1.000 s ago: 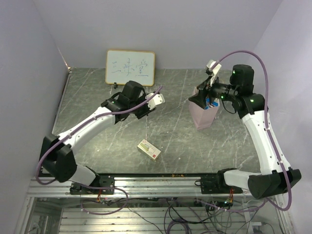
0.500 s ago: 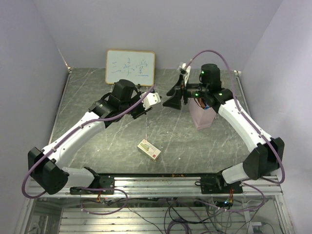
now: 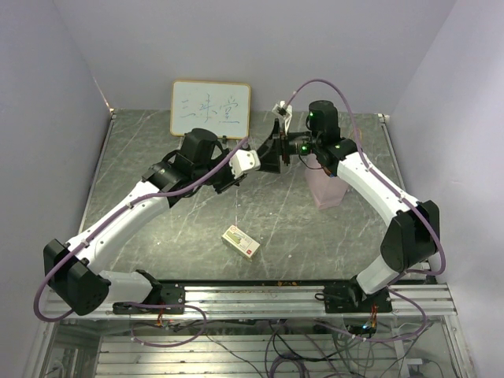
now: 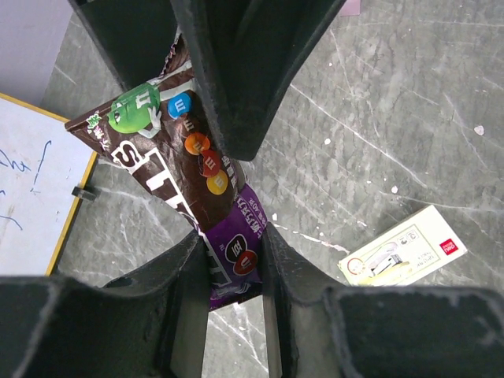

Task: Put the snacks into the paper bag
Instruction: Pick up the snack from the center of the board, then place the snack in the paper bag.

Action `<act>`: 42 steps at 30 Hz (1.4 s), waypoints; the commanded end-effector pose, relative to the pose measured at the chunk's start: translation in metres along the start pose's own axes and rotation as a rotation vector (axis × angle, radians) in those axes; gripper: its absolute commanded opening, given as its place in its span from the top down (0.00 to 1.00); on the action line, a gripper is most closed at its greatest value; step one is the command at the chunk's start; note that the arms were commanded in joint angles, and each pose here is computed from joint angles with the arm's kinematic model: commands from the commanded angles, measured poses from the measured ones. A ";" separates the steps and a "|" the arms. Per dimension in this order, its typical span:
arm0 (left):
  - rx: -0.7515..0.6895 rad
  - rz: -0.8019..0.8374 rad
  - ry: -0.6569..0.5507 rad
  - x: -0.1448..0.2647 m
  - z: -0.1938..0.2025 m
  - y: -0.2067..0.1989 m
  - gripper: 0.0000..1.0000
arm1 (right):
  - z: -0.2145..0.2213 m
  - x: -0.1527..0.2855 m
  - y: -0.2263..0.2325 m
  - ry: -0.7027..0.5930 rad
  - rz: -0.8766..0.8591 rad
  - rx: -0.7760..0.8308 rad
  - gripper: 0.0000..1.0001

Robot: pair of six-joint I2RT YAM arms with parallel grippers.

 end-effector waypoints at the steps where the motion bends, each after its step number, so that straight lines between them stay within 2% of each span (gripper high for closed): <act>1: -0.005 0.024 -0.059 0.001 -0.010 -0.005 0.63 | -0.020 -0.001 0.008 -0.055 -0.051 0.035 0.32; 3: -0.003 0.028 -0.055 0.000 -0.008 -0.006 0.62 | -0.020 -0.002 0.008 -0.058 -0.058 0.029 0.37; 10: -0.001 0.026 -0.056 0.000 -0.009 -0.007 0.62 | -0.019 -0.003 0.008 -0.057 -0.069 0.012 0.65; 16: 0.011 0.023 -0.065 0.003 -0.009 -0.009 0.55 | -0.022 0.002 0.010 -0.052 -0.038 0.047 0.90; 19: 0.015 0.032 -0.072 0.005 -0.008 -0.012 0.47 | -0.023 0.007 0.011 -0.051 -0.015 0.068 1.00; 23: 0.010 0.024 -0.086 0.012 -0.006 -0.014 0.32 | -0.028 0.022 0.010 -0.063 0.035 0.091 1.00; 31: 0.032 -0.060 -0.103 0.035 -0.001 -0.011 0.16 | -0.045 0.081 0.012 -0.116 0.228 0.172 1.00; 42: 0.139 -0.175 -0.092 0.051 0.014 0.006 0.07 | -0.064 0.186 0.037 -0.123 0.826 0.375 1.00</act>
Point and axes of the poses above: each gripper's point midway between its finger pads, its own x axis back along the fingers, its own y axis along the line the jaws close on, z = x × y, the point moved 7 cm from there along x, back along the fingers, and after that the axes turned 8 degrees about x, right-handed, at the moved point
